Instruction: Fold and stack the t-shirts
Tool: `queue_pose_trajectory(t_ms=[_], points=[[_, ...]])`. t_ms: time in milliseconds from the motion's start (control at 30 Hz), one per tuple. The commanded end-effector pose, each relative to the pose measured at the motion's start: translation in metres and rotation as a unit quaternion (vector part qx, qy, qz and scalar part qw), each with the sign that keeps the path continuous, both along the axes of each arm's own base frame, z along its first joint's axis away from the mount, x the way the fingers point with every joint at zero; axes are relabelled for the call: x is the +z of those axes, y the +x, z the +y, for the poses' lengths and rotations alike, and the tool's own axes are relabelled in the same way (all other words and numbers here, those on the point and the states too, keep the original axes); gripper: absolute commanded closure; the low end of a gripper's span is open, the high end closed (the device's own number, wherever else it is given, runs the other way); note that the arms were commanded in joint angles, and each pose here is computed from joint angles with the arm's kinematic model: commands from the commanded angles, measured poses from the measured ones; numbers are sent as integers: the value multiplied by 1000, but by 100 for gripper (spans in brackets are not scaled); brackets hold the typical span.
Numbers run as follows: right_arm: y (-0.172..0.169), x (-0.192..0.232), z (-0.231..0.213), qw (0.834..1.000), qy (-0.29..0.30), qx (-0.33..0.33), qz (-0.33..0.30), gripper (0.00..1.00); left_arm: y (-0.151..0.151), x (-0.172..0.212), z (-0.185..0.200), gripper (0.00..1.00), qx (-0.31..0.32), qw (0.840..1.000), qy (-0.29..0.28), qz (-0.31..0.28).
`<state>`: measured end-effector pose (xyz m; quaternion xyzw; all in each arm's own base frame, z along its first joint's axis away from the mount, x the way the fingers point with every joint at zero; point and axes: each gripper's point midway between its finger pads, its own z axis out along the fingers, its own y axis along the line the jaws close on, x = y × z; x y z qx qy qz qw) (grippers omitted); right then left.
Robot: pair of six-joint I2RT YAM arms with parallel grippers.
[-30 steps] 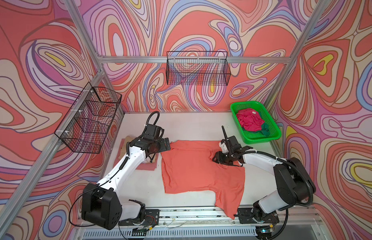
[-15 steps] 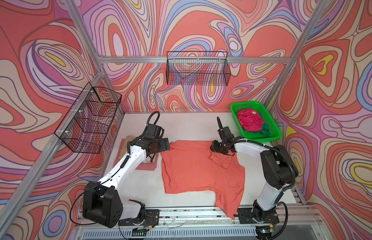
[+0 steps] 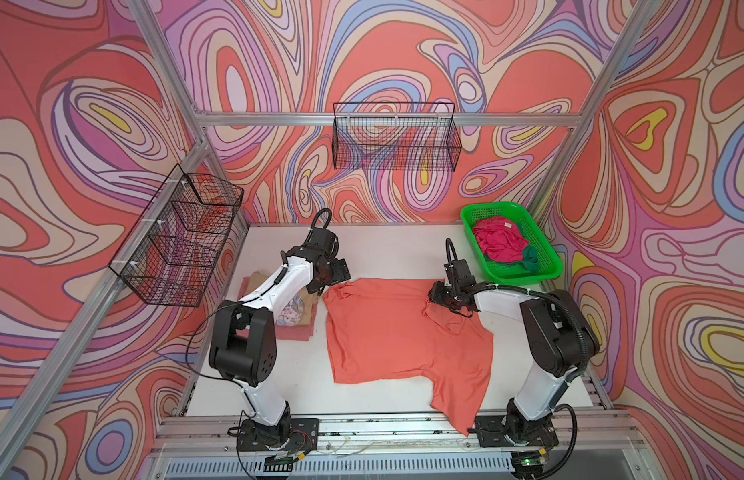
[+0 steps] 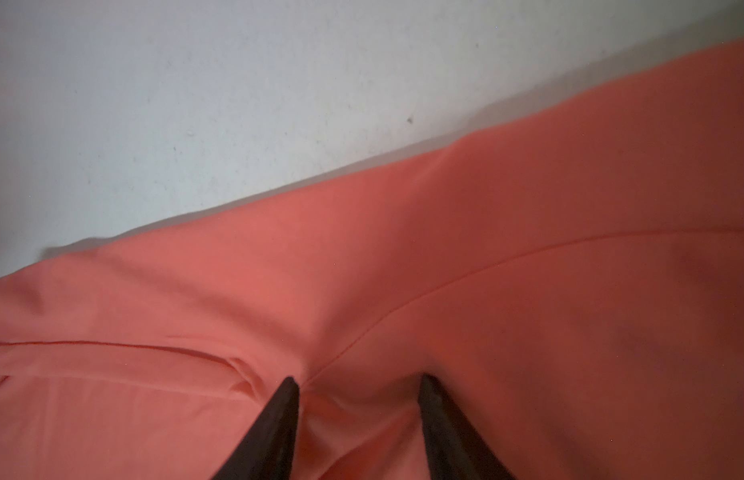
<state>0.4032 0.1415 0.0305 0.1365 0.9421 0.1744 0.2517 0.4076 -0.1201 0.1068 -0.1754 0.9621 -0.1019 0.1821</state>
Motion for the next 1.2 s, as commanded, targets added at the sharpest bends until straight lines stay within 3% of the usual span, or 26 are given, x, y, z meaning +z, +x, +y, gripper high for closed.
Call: queue_pose_trajectory(t_ms=[0,300,600,800,867,1033,1167], points=[[-19,-14,-7,999,0,3,32,49,-5,-15,-15,15,9,999,-29,41],[-19,-9,1,999,10,30,26,50,10,-32,-35,31,5,997,-47,61],[-23,-13,3,999,15,38,31,50,19,-44,-39,71,-10,997,-41,68],[-23,-14,2,999,13,39,32,50,24,-39,-38,89,-22,997,-32,60],[-23,-14,2,999,12,39,32,50,26,-36,-39,99,-28,998,-35,55],[-25,-16,1,999,9,39,35,50,30,-19,-36,100,-47,998,-17,24],[-26,-18,-1,999,5,37,38,50,30,0,-29,100,-78,996,29,-39]])
